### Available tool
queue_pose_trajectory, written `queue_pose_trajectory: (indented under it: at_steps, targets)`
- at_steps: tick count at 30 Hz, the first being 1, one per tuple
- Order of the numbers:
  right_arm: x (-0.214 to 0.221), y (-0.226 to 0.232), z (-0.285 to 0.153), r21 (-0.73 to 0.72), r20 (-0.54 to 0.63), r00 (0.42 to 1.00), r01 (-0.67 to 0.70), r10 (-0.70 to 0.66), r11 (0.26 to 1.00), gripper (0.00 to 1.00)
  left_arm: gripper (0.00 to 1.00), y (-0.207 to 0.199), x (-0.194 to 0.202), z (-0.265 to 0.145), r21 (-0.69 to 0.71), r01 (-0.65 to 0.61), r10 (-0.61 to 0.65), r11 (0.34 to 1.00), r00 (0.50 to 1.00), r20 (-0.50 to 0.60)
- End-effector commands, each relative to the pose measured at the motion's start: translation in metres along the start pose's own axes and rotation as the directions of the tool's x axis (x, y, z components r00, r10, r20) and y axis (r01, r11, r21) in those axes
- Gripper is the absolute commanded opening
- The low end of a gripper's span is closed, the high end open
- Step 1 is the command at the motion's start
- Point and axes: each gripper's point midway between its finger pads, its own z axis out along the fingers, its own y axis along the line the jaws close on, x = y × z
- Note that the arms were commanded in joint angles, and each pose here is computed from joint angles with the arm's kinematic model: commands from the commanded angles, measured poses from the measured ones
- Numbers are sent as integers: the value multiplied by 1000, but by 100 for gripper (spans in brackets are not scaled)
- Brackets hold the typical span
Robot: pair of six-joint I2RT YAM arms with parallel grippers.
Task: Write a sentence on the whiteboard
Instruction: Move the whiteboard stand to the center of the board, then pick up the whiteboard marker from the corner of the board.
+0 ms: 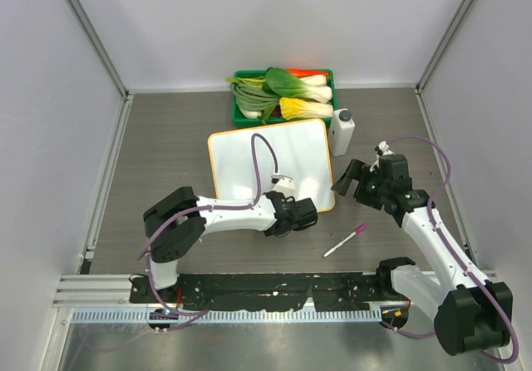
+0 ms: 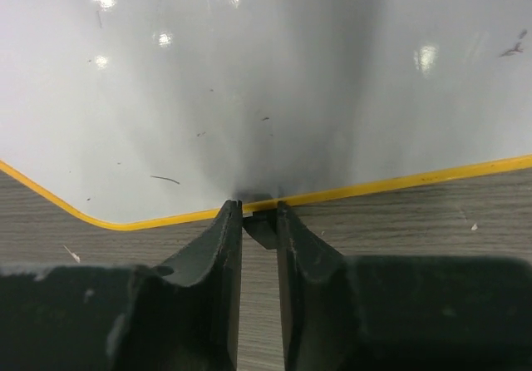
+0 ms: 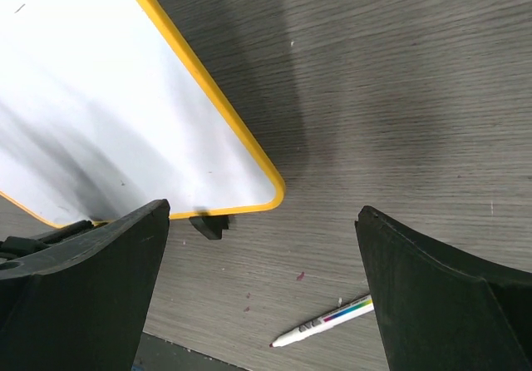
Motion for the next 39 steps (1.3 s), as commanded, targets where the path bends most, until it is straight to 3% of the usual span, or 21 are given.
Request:
queue_pose_trajectory:
  at_steps: [1,5,10,13,17,27,34,39]
  targets:
    - [-24,11,-16,-11,76,997,31,-30,999,99,33,24,-5,-5,-93,-28,31,995,999,30]
    - [-29,16,-23,-12,92,995,35,-34,999,100,52,26,-9,-15,-40,-18,20,999,999,49]
    - [-31,17,-30,-13,103,994,38,-36,999,99,69,24,-29,-56,79,27,-38,997,990,138]
    - [-29,17,-33,-16,116,993,30,-28,999,100,78,21,-41,-81,193,67,-101,979,980,171]
    - [-25,15,-35,-10,101,994,36,-35,999,99,98,34,-54,-105,294,133,-200,946,957,211]
    - [-21,20,-37,-40,90,996,7,-3,999,100,100,46,-77,-156,577,118,-348,808,887,305]
    - [-21,20,-36,-36,84,996,3,0,999,100,100,22,-61,-156,678,19,-303,735,903,304]
    - [-16,22,-29,-59,56,998,-26,29,998,99,100,-17,-48,-145,693,-58,-181,719,947,266]
